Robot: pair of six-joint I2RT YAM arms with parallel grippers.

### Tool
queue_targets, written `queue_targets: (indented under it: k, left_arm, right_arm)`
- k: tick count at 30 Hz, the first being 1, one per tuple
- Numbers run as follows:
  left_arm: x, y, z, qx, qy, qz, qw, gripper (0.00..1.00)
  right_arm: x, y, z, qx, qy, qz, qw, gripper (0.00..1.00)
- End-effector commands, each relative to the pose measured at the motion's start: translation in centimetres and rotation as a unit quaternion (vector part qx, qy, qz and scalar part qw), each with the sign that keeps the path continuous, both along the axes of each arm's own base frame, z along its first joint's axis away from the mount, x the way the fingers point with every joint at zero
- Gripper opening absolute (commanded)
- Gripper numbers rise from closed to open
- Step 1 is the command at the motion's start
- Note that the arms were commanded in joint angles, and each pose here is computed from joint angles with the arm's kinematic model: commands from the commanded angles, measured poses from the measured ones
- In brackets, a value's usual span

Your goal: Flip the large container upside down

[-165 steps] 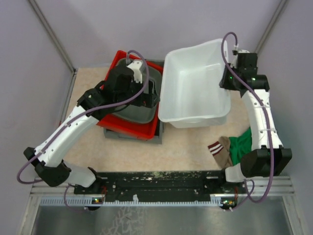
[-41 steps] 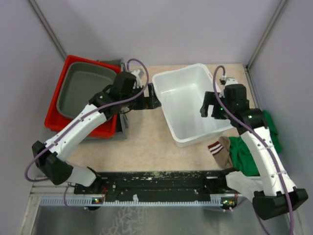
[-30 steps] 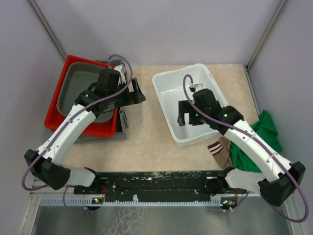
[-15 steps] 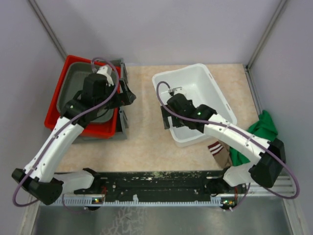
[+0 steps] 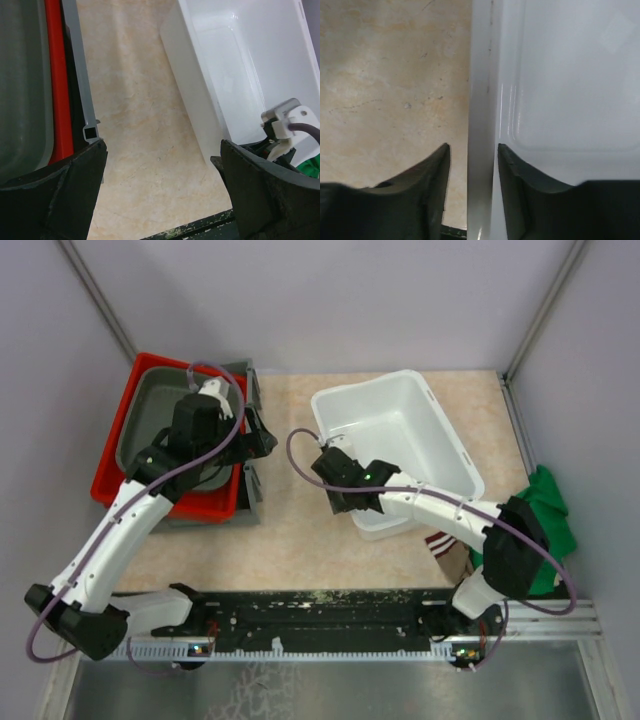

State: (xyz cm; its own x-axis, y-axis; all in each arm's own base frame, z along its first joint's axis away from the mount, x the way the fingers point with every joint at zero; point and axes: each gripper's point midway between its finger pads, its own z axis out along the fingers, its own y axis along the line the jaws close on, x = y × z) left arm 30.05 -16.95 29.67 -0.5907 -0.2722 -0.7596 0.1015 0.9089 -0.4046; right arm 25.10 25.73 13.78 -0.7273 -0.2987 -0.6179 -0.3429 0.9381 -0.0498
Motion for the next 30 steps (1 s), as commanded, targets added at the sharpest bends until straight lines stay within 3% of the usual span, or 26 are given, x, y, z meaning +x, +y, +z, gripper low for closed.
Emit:
queue_targets:
  k: [1, 4, 10, 14, 22, 30]
  left_arm:
    - [0.2, -0.3, 0.0, -0.006, 0.004, -0.007, 1.0, 1.0]
    - [0.2, -0.3, 0.4, -0.01, 0.0, -0.006, 1.0, 1.0]
    - [0.2, 0.0, 1.6, -0.015, -0.017, -0.006, 1.0, 1.0]
    - [-0.3, 0.4, 3.0, -0.024, -0.036, -0.007, 0.999, 1.0]
    - [-1.5, 1.3, 5.8, -0.041, -0.075, -0.005, 0.996, 1.0]
    - [-2.2, 2.1, 7.0, -0.051, -0.096, 0.004, 0.994, 1.0]
  right_arm:
    - [1.4, 1.3, 1.3, 0.008, -0.03, -0.008, 0.999, 0.31]
    - [1.8, 2.2, 3.7, 0.03, -0.04, -0.006, 0.999, 0.0]
    - [2.6, 3.9, 12.3, 0.118, -0.072, 0.002, 0.99, 0.0]
    - [3.3, 4.1, 16.9, 0.232, -0.062, -0.003, 0.971, 0.0]
    - [3.8, 6.3, 24.7, 0.408, -0.071, 0.021, 0.91, 0.0]
    - [3.9, 7.8, 30.4, 0.55, -0.073, 0.041, 0.831, 0.0]
